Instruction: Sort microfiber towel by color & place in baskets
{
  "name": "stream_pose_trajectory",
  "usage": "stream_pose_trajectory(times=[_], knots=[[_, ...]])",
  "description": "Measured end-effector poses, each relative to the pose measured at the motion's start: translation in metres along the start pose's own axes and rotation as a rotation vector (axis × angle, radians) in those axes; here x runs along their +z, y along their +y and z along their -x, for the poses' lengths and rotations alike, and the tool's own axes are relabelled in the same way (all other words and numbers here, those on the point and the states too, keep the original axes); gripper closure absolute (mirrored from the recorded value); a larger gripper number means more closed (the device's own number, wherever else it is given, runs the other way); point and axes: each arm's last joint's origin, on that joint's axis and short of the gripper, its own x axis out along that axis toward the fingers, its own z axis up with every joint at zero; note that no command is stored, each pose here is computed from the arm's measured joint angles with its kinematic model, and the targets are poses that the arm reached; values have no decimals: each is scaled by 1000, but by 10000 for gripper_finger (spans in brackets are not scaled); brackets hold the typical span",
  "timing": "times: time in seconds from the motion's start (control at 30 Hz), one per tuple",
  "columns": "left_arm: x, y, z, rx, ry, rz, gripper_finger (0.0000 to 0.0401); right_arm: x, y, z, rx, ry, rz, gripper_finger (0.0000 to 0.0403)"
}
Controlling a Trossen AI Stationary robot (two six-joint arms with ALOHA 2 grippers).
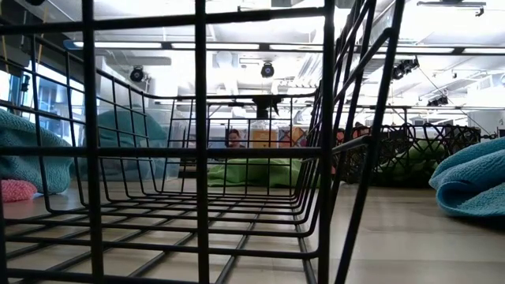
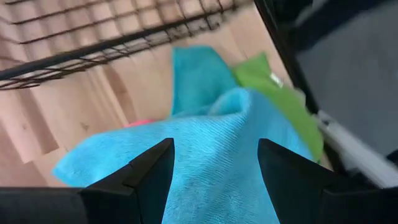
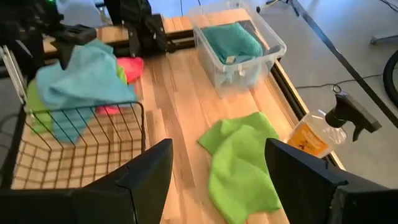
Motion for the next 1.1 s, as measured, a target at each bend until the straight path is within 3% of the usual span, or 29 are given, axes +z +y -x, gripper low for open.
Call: stream_pose_trajectory(times=[0.33,0.63,0.77,0.97,1.1], knots=[[5,-17,-47,51,170,-98,183,-1,0,0,-1,14,46,151],[6,-17,-61,63,222,-115,198,-4,0,0,-4,42,50,151],[6,-17,-61,62,222,-115,249,-5,-1,0,-5,48,39,151],[6,-15,-52,-2,212,-71,385,-5,-1,0,-5,48,32,151],[6,-10,-24,-74,167,57,394,-5,-1,0,-5,47,32,151]])
